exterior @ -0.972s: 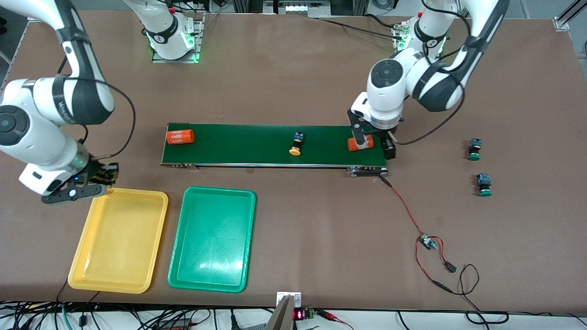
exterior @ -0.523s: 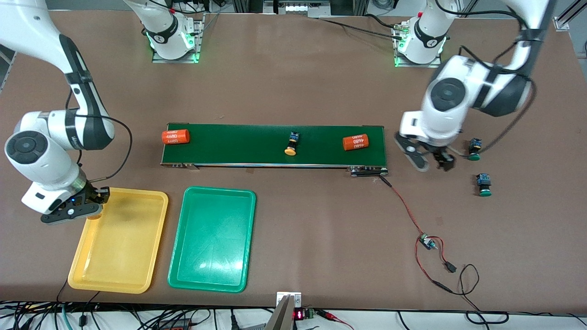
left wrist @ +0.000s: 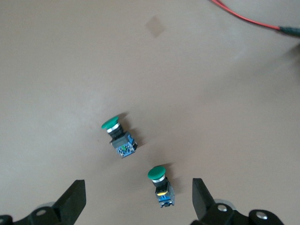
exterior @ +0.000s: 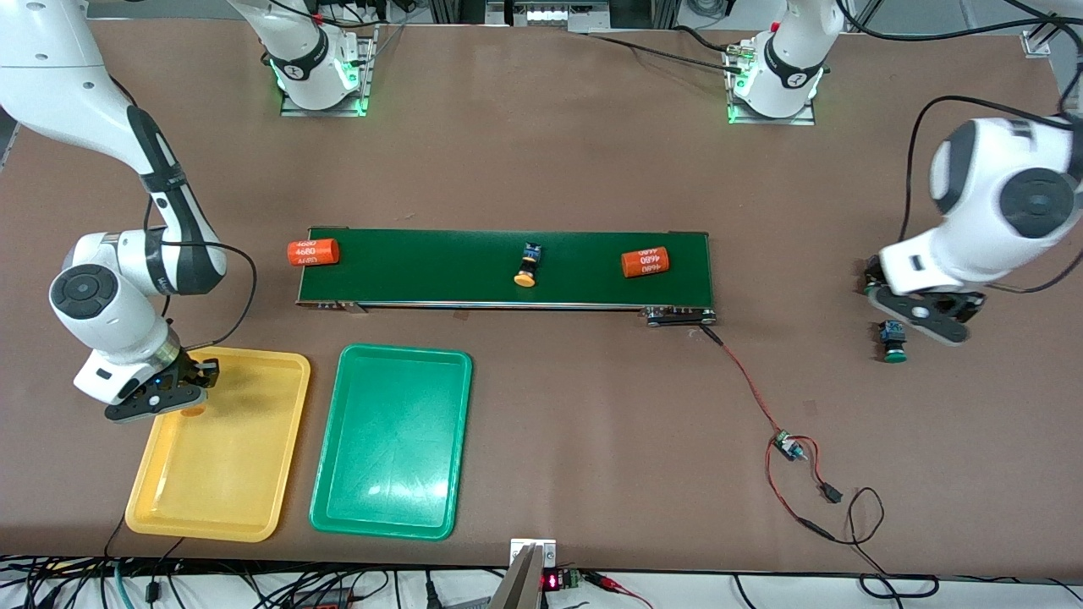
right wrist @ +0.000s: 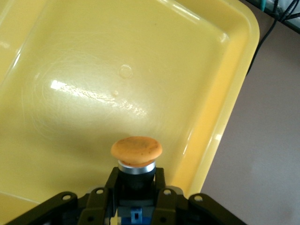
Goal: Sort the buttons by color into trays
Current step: 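Drop the yellow button into the yellow tray while the left gripper reaches buttons, then grasp a green-capped button with the left gripper while the right gripper returns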
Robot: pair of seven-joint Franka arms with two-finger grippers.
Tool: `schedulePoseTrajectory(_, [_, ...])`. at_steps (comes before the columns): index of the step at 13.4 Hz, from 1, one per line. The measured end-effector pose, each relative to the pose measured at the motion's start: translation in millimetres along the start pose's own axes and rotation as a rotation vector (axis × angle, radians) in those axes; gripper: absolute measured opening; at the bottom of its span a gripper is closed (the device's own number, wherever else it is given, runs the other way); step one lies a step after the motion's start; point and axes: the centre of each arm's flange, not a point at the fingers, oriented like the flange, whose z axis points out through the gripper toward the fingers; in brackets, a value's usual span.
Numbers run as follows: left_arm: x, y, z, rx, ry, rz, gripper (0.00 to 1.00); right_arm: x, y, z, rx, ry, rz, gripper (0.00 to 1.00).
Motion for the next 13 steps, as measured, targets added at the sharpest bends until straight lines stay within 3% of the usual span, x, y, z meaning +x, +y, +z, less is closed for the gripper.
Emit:
schedulePoseTrajectory(4, [-19.7, -58.1, 34.2, -0.040, -0.024, -0.171, 1.00, -0.2, -9.8, 11.7, 0.012, 0.001, -0.010, 0.32])
schedulePoseTrajectory(5, [-17.1, -63.8, 47.4, -0.050, -0.037, -0.207, 1.00, 0.1, -10.5, 11.7, 0.013, 0.001, -0.011, 0.37])
schedulePoseTrajectory(11, [-11.9, -86.4, 109.6, -0.050, -0.003, -0.314, 1.00, 2.0, -10.2, 8.3, 0.010, 0.003, -0.007, 0.99])
schedulePoseTrajectory(13, [-12.7, -88.4, 131.1, -0.089, 0.008, -0.355, 1.00, 6.8, -16.0, -7.7, 0.003, -0.041, 0.023, 1.00])
